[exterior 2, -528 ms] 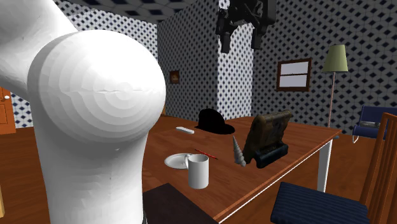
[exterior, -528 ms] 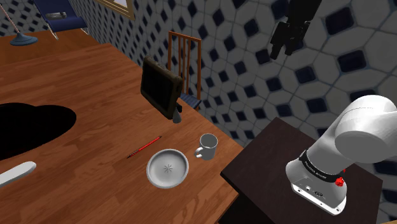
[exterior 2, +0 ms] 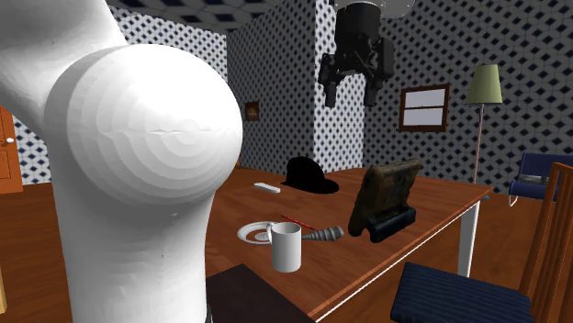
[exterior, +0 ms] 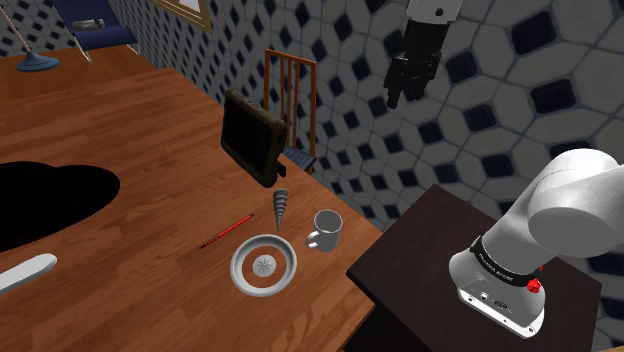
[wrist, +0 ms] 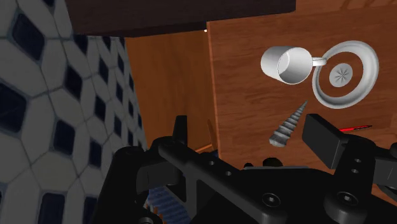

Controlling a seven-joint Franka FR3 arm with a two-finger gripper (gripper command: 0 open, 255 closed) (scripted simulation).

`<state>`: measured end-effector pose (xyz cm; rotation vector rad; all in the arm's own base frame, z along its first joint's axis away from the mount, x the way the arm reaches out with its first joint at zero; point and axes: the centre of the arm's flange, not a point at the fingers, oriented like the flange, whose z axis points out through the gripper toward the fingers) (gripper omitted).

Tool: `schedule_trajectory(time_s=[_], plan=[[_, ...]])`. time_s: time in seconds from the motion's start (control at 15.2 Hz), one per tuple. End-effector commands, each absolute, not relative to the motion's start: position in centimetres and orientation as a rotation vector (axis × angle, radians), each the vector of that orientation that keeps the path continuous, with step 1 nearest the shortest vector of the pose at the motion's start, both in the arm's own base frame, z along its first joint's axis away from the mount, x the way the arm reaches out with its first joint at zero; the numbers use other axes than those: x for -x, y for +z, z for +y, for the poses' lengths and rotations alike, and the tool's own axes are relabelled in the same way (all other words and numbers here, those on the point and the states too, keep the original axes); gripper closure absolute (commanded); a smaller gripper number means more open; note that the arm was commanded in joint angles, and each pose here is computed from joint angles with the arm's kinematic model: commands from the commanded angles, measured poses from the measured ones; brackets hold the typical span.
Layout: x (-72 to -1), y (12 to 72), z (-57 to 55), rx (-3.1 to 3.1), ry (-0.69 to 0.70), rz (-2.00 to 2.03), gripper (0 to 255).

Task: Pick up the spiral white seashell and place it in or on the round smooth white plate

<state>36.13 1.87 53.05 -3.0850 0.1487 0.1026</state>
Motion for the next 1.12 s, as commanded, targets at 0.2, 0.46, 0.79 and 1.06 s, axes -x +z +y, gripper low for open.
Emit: schedule_trajectory(time_s=[0.2, 0.46, 0.79, 1.06], plan=[[-41.2, 49.0, 4.8, 3.109, 0.152, 0.114, 0], [-45.1, 45.6, 7.3, 3.127, 0.192, 0.086, 0], [-49.7, 41.1, 10.3, 3.149, 0.244, 0.051, 0], [-53.2, 37.4, 12.8, 3.165, 0.286, 0.023, 0]])
